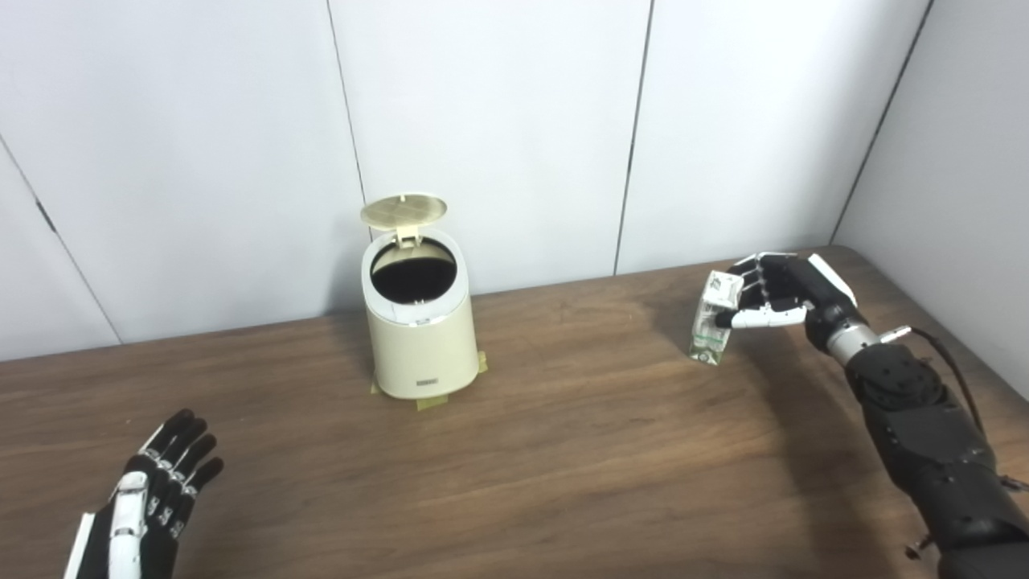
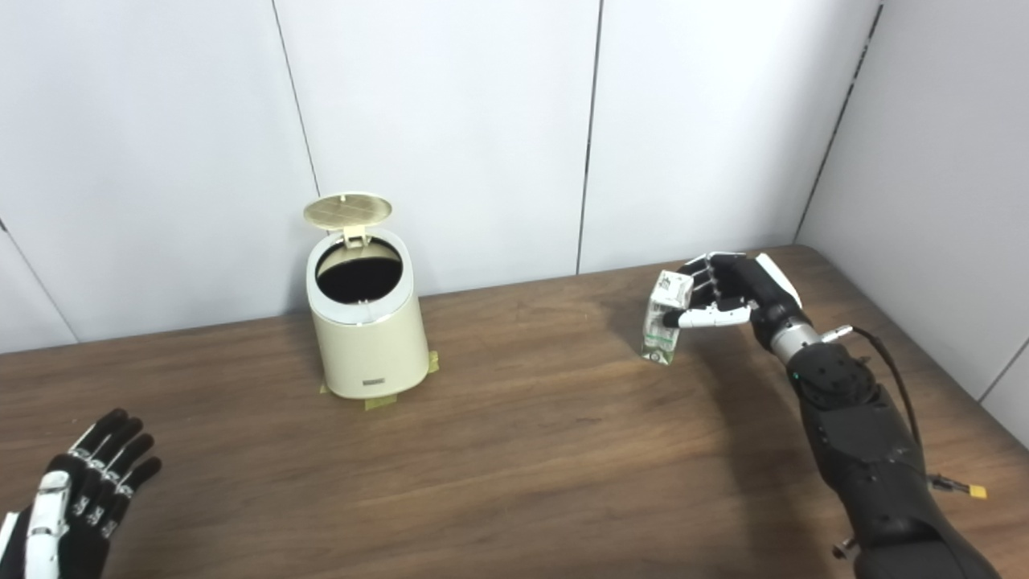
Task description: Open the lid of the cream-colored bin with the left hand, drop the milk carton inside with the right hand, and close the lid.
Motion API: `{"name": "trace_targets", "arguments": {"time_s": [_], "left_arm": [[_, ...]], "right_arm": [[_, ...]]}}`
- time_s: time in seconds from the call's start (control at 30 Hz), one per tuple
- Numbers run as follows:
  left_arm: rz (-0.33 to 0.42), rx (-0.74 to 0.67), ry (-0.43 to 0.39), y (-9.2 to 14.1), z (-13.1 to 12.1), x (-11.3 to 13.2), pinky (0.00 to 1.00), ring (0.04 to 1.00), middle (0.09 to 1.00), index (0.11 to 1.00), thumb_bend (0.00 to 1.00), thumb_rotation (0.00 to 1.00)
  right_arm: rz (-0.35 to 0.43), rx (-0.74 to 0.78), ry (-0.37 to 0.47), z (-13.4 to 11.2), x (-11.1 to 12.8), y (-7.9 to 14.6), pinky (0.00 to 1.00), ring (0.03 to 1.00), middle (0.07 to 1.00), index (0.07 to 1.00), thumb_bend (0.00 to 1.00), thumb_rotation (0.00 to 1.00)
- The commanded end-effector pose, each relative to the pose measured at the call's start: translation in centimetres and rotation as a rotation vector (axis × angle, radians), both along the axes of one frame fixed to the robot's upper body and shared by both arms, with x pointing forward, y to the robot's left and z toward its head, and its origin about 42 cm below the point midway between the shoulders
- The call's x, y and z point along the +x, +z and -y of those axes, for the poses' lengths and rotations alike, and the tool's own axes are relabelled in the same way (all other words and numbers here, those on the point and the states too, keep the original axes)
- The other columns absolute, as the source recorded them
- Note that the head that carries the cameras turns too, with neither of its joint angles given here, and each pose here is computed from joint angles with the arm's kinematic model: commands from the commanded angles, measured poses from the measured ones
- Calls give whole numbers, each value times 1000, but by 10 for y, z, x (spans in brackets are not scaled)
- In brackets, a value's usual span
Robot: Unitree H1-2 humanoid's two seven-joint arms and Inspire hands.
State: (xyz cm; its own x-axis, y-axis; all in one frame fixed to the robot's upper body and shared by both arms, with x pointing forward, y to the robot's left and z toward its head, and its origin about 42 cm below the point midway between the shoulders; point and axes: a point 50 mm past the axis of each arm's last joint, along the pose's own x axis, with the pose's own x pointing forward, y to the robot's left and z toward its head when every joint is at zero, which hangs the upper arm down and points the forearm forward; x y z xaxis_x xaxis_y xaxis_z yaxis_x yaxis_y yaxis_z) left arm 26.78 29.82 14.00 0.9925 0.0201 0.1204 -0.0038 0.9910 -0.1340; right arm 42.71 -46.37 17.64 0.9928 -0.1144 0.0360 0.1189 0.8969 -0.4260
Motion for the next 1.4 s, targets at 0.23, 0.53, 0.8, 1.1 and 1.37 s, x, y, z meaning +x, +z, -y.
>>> {"name": "trace_targets", "arguments": {"time_s": [0.23, 0.53, 0.8, 1.1, 1.37], "left_arm": [[69, 21, -3, 14, -1, 6, 835, 881, 886, 866, 188, 896], [57, 22, -4, 11, 1, 8, 835, 884, 886, 867, 185, 881], [52, 5, -4, 7, 10, 12, 825, 883, 884, 866, 197, 896], [62, 19, -10, 5, 20, 12, 815, 869, 871, 844, 192, 859], [65, 24, -3, 1, 28, 13, 824, 870, 868, 837, 197, 830]], "right_arm": [[116, -8, -23, 0, 12, 36, 495, 510, 530, 451, 524, 0], [159, 9, -40, -7, 10, 40, 461, 489, 520, 455, 526, 0], [407, 95, -2, -53, -2, 81, 408, 463, 505, 465, 518, 0], [554, 10, 213, -145, -35, 170, 366, 457, 491, 476, 518, 0], [621, -3, 396, -202, -34, 193, 295, 408, 477, 510, 516, 0]]}}
